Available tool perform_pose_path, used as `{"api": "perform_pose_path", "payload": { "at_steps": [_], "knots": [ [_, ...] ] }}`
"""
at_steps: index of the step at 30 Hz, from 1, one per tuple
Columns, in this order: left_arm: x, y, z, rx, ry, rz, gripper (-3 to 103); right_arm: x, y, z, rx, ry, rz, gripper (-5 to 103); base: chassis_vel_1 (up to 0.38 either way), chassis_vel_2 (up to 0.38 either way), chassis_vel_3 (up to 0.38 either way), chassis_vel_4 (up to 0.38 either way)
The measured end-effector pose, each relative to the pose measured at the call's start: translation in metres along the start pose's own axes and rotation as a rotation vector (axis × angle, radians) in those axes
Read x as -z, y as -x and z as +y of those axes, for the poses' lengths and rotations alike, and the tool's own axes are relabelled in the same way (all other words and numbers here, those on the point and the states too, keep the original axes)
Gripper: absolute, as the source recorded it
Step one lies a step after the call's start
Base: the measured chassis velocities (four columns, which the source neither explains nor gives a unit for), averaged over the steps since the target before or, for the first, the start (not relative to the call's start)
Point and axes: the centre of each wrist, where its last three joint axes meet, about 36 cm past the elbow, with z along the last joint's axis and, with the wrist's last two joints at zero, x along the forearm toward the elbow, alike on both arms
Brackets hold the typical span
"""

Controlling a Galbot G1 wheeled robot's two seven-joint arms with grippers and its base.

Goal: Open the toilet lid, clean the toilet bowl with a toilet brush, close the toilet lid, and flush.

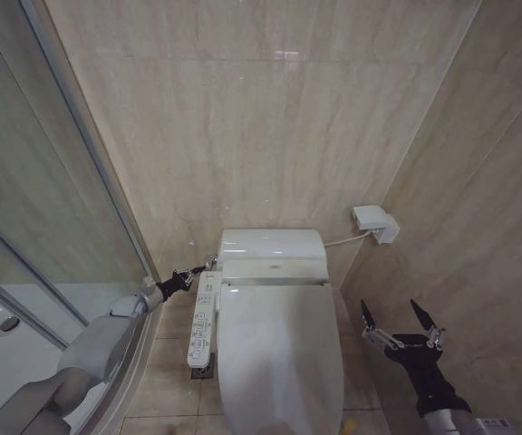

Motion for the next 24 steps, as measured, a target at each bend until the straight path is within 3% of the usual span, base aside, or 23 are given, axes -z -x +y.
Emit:
{"api": "perform_pose_path", "payload": {
  "at_steps": [24],
  "knots": [
    [-0.0082,0.0048,0.0002,-0.015,-0.021,0.030,0,0.0000,0.0000,0.0000,0.000,0.000,0.000,100,0.000,0.000,0.000,0.000]
  ]
}}
